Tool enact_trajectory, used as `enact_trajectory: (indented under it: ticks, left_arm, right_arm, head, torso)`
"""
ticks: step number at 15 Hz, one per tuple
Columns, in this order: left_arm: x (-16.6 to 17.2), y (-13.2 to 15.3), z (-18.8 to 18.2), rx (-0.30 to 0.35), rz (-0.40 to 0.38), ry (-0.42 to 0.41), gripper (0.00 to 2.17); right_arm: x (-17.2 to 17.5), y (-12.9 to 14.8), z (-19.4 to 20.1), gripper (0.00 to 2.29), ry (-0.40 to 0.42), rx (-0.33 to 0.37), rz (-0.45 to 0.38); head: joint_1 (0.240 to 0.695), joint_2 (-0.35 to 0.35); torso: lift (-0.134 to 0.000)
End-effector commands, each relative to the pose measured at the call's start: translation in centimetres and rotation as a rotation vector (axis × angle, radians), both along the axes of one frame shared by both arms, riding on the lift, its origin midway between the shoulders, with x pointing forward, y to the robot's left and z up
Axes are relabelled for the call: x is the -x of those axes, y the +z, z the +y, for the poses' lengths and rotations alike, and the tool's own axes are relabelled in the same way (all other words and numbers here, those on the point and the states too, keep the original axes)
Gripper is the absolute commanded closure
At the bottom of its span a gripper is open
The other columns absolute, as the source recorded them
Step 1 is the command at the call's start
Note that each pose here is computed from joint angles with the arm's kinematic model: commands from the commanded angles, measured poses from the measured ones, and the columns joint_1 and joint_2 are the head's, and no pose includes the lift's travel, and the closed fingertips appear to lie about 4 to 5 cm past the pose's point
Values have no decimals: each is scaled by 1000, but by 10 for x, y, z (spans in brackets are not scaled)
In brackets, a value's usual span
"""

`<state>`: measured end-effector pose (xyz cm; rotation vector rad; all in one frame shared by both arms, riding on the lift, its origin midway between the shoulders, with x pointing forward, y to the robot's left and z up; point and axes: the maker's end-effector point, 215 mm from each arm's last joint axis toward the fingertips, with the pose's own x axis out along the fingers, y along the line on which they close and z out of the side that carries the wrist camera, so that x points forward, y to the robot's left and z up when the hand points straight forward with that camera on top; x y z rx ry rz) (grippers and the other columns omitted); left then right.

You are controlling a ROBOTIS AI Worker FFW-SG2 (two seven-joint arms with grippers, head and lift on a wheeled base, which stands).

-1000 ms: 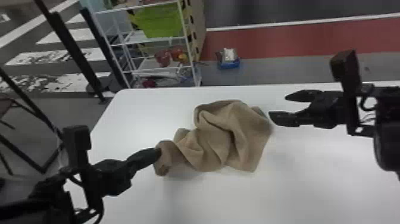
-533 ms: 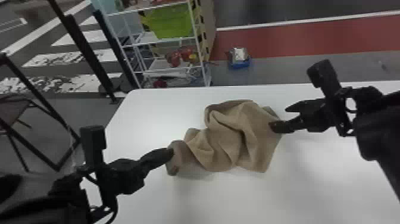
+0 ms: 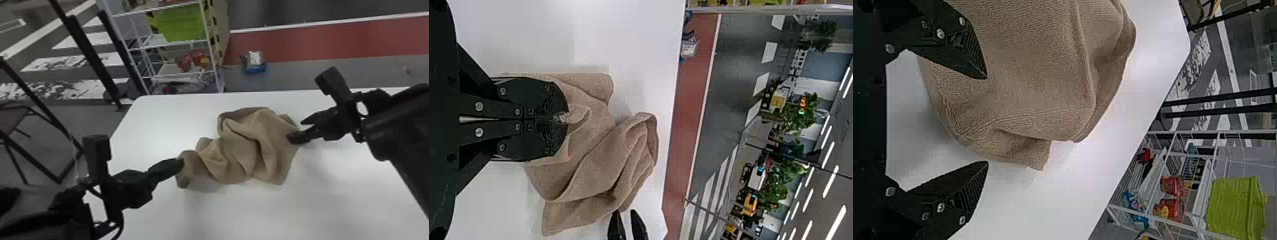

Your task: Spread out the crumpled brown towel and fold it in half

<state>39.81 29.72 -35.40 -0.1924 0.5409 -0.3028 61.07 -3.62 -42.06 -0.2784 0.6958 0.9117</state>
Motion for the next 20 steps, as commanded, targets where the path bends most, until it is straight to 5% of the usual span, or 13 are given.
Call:
enact_trajectory:
  ticks: [1,7,11,13,20]
  left_arm:
    - [0,0,0,1,-2,1,1771]
    - [0,-1,-1,3,-5,-5,1771]
    - [0,0,-1,3,-8,-8,1771]
    - [0,0,0,3,-7,-6,1771]
    - [-2,8,25,-10,-31,38,1771]
  right_arm:
    - [2,-7,5,326,19,36,4]
    - [-7,-17,1,616,20,79,-22]
    - [-12,-12,-1,1399,12,73,-37]
    - [-15,-11,-9,1420,-20,54,-39]
    - [-47,102,-86,1420,-250,-228,-75]
  head:
    - [695,279]
    - [695,276]
    - [695,276]
    - [695,274]
    - [695,242]
  torso:
    - [-134]
    - [-134]
    - [-134]
    - [-134]
    - [-134]
